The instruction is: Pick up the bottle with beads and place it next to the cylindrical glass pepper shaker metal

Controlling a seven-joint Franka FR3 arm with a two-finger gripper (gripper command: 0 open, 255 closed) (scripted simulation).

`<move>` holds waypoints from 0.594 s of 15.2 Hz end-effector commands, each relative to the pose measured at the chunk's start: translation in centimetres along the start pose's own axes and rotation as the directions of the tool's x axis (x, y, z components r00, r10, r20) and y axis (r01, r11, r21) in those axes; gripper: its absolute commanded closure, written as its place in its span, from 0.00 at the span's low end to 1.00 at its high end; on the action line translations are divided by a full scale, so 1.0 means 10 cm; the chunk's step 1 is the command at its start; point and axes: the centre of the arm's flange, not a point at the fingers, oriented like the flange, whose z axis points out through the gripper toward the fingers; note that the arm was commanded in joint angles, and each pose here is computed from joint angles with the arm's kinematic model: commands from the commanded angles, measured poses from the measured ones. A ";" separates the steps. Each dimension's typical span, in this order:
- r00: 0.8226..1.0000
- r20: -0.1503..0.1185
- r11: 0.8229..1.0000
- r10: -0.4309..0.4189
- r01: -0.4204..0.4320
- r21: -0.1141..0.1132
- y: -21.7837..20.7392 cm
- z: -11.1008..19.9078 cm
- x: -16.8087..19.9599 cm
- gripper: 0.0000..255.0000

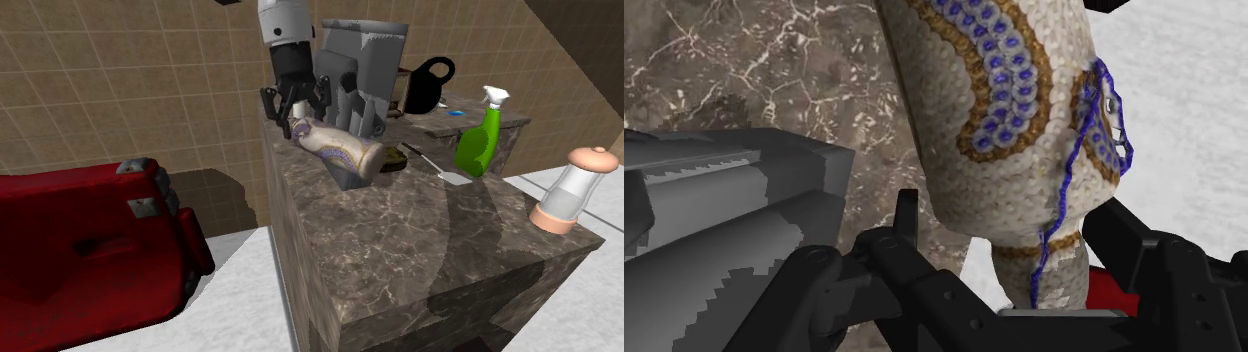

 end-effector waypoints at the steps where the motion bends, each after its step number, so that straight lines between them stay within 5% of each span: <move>1: 1.000 0.000 1.000 0.000 0.000 0.000 0.01 -0.11 -0.03 1.00; 9: 1.000 0.000 1.000 0.000 0.000 0.000 0.04 -0.52 -0.12 1.00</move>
